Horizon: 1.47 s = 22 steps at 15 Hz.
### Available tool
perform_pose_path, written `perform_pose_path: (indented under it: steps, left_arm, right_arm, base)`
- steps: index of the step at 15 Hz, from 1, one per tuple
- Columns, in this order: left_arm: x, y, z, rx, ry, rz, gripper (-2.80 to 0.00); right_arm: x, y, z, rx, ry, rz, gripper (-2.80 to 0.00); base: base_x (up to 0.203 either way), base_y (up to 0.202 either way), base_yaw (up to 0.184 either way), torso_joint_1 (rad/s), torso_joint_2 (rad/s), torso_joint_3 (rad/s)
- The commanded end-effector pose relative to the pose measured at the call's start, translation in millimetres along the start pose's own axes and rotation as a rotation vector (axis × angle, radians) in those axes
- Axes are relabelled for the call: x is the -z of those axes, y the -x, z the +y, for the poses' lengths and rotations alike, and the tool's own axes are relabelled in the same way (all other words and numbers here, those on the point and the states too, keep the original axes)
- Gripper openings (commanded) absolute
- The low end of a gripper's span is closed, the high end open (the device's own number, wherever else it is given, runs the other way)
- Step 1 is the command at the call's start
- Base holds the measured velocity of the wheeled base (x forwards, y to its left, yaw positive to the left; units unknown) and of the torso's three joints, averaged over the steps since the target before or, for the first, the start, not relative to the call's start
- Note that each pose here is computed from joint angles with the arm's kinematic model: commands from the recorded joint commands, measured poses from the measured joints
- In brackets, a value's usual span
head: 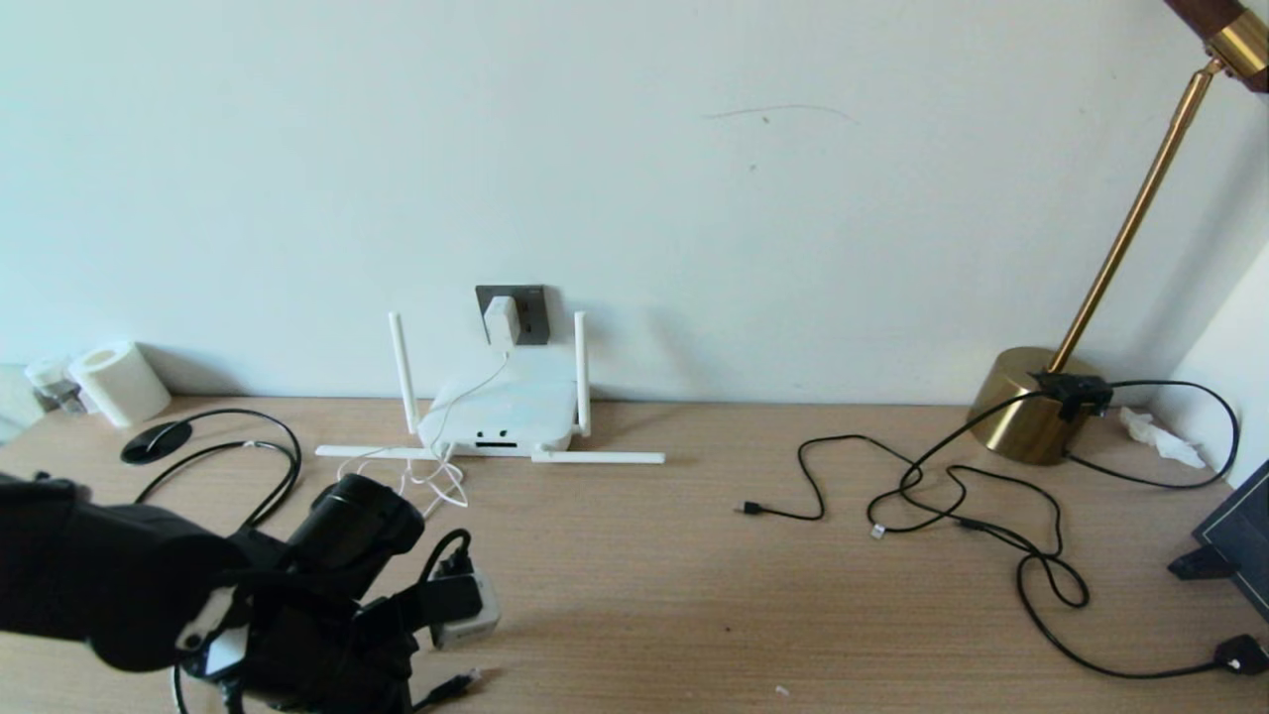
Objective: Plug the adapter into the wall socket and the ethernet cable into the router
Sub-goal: Pick up cable
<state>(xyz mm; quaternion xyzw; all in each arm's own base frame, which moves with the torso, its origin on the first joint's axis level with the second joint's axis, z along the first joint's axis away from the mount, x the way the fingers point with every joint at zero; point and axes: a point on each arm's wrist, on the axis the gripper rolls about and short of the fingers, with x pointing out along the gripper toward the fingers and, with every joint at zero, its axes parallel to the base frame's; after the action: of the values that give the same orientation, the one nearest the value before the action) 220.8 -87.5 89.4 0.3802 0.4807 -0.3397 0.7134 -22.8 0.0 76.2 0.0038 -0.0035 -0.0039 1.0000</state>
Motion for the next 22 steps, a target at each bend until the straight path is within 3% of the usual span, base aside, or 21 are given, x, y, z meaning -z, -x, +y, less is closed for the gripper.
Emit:
perform_pose_path:
  steps: [1, 3, 4, 16, 18, 22]
  left_arm:
    - [0, -4, 0.1, 0.012, -0.004, 0.013, 0.00]
    - [0, -6, 0.1, 0.016, -0.004, 0.018, 0.00]
    - [0, -6, 0.1, 0.017, -0.004, 0.015, -2.80]
    - [6, -4, -5.0, 0.027, -0.004, 0.019, -2.80]
    - [2, 11, -4.0, -0.002, -0.009, -0.040, -2.80]
    - [-15, 90, -1.7, -0.056, -0.054, -0.273, -2.80]
  right_arm:
    - [0, 0, 0, 0.000, 0.000, 0.001, -2.80]
    - [0, 0, 0, 0.000, 0.000, -0.001, -2.80]
    - [0, 0, 0, 0.000, 0.000, 0.001, -2.80]
    - [0, 0, 0, 0.000, 0.000, 0.001, -2.80]
    - [0, 0, 0, 0.000, 0.000, 0.002, -2.80]
    - [0, 0, 0, 0.000, 0.000, -0.001, -2.80]
  base:
    - [0.000, 0.000, 0.000, 0.000, 0.00, 0.000]
    - [0.000, 0.000, 0.000, 0.000, 0.00, 0.000]
    - [0.000, 0.000, 0.000, 0.000, 0.00, 0.000]
    - [0.000, 0.000, 0.000, 0.000, 0.00, 0.000]
    - [0.000, 0.000, 0.000, 0.000, 0.00, 0.000]
    - [0.000, 0.000, 0.000, 0.000, 0.00, 0.000]
